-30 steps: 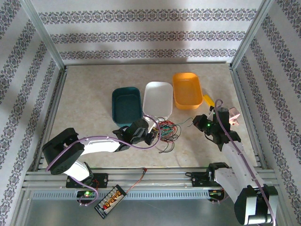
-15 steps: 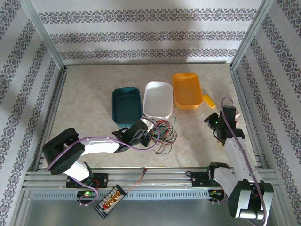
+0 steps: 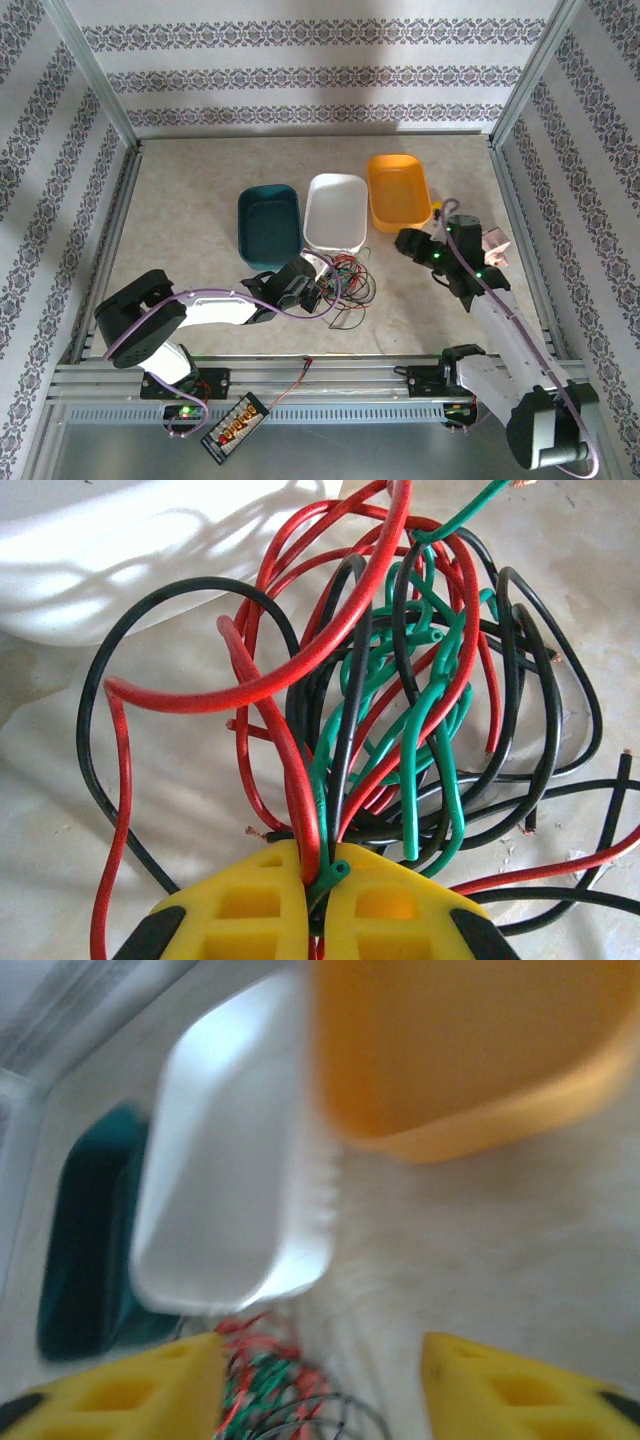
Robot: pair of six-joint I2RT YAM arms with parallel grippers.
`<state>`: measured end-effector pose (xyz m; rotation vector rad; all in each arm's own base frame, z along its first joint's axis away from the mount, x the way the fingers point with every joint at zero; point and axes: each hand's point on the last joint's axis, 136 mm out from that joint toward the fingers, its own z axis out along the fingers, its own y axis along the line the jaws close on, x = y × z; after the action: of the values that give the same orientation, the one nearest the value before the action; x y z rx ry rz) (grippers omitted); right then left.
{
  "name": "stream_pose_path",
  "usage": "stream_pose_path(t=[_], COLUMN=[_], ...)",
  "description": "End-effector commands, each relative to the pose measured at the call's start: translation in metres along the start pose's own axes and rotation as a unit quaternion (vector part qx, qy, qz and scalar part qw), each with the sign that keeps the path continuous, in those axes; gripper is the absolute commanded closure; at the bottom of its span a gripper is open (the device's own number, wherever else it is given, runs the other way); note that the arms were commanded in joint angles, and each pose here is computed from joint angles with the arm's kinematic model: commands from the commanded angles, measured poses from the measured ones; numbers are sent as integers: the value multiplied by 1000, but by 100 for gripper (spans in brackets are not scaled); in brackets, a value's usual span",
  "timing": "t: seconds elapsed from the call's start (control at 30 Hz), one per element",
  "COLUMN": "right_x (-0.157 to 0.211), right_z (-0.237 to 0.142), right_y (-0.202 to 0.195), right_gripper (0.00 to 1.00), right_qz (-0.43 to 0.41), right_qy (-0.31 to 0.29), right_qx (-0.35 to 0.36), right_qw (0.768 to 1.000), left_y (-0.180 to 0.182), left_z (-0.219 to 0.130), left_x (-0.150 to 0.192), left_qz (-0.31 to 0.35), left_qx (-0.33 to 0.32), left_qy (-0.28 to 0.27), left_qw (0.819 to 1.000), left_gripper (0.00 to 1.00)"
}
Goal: Untangle the cables
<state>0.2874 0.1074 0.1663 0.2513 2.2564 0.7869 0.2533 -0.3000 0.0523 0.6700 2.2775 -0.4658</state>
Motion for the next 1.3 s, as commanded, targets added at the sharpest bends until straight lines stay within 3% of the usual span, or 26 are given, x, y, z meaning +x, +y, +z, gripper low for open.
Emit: stream_pose_path(t=[0.0, 0.2, 0.33, 0.37, 0.53, 0.57, 0.93, 1.27], right_x=[6, 28, 36, 37, 39, 37, -22, -82], right_z=[-2, 16, 29, 32, 37, 36, 3, -42], right_y=[47, 57, 63, 63, 60, 60, 43, 8], right_gripper=[34, 32, 38, 42, 94, 100, 100, 100], right_qz=[-82, -98, -113, -113, -105, -104, -51, 0], right_qy=[23, 77, 101, 106, 113, 110, -16, -131], right_qx=[-84, -96, -92, -91, -84, -82, -24, 53], right_qw=[993, 988, 984, 984, 984, 985, 998, 990], left_y=[-5, -7, -7, -7, -6, -6, -3, 3], left_z=[5, 5, 5, 5, 5, 5, 13, 14], left_x=[-4, -6, -8, -8, -10, -10, -1, 5], left_qz=[10, 16, 18, 20, 21, 21, 15, 9], left_qx=[6, 9, 9, 8, 5, 5, -4, -20], left_qy=[5, 6, 6, 6, 4, 3, 22, 28], left_qw=[1000, 1000, 1000, 1000, 1000, 1000, 1000, 999], left_gripper=[100, 100, 100, 100, 100, 100, 98, 96])
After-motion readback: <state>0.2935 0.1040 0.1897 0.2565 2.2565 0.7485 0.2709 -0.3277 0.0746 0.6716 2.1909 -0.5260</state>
